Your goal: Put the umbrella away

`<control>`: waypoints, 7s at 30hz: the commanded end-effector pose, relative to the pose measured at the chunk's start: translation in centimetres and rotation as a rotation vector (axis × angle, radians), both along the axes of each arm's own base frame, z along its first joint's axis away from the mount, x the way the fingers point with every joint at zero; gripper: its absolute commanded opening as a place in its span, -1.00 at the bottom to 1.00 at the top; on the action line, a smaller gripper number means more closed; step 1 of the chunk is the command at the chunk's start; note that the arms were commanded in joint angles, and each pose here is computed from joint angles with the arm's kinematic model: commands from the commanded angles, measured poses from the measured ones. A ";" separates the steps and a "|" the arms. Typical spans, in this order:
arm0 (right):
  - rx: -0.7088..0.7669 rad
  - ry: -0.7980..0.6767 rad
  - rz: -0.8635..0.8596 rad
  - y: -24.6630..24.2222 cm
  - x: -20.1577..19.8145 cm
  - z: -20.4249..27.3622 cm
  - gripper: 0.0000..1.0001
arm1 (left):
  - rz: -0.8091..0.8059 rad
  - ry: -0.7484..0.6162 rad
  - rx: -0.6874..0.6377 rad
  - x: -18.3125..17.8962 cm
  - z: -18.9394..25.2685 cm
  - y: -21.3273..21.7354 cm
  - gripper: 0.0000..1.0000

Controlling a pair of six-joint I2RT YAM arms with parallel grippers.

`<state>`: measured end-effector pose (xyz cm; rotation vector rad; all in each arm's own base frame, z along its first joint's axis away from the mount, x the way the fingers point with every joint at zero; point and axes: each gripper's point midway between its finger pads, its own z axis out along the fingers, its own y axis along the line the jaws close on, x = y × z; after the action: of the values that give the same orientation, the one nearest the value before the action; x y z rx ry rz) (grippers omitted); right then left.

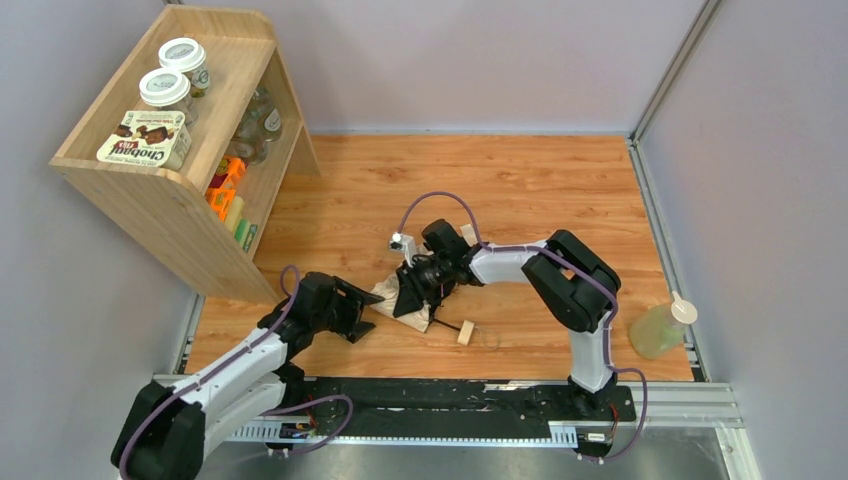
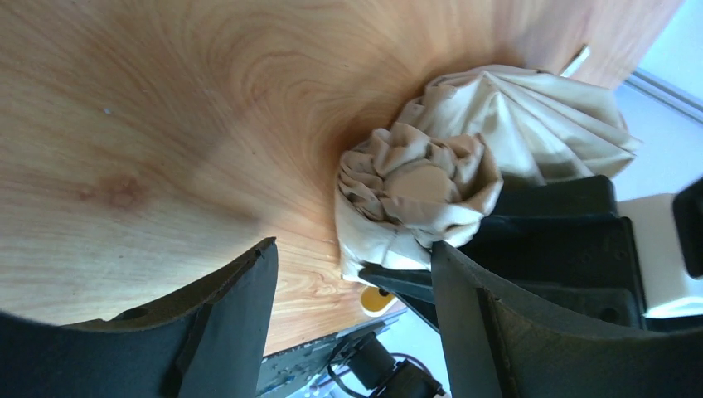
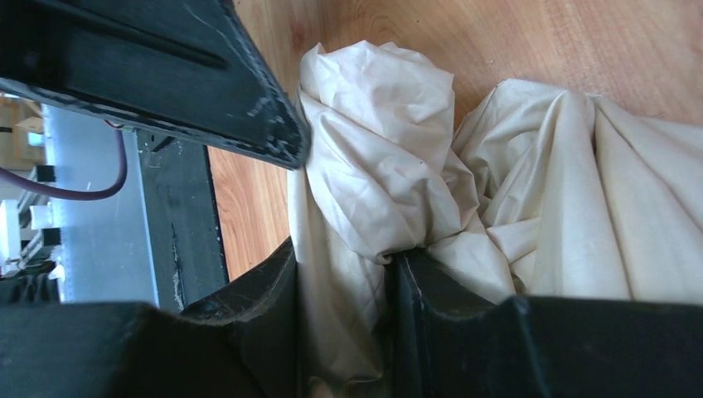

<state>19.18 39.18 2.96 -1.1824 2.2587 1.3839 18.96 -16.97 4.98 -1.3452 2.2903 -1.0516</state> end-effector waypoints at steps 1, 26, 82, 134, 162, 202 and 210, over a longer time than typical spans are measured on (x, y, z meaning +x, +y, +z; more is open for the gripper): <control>-0.316 0.293 -0.059 -6.1 -4.7 -7.4 -1.00 | -0.024 -0.025 -0.083 1.4 1.8 -2.0 0.48; -0.263 0.313 -0.001 -5.2 -4.5 -6.1 -1.00 | 0.014 0.035 0.286 1.0 -7.9 1.2 -0.83; -0.559 -0.362 -0.109 -7.9 -6.4 -9.4 -1.00 | -0.085 0.134 0.263 1.5 -2.5 0.4 0.48; -0.500 0.243 -0.044 -7.5 -4.4 -9.4 -1.00 | 0.025 -0.015 0.114 6.1 0.9 -0.2 0.56; -0.376 -0.209 -0.185 -3.8 2.7 2.3 0.17 | -0.095 0.321 0.431 -1.2 -8.7 3.9 -1.00; -0.617 -0.201 -0.107 -8.3 -5.7 -9.5 -1.00 | -0.173 0.039 0.292 5.0 -0.6 0.6 0.43; -0.494 0.133 -0.115 -7.9 -6.5 -9.3 -1.00 | -0.164 -0.117 0.132 6.0 2.8 -1.0 0.47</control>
<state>22.84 38.09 1.83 -1.0752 2.2010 0.7163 24.49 -17.09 6.25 -1.1008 2.4315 -0.8483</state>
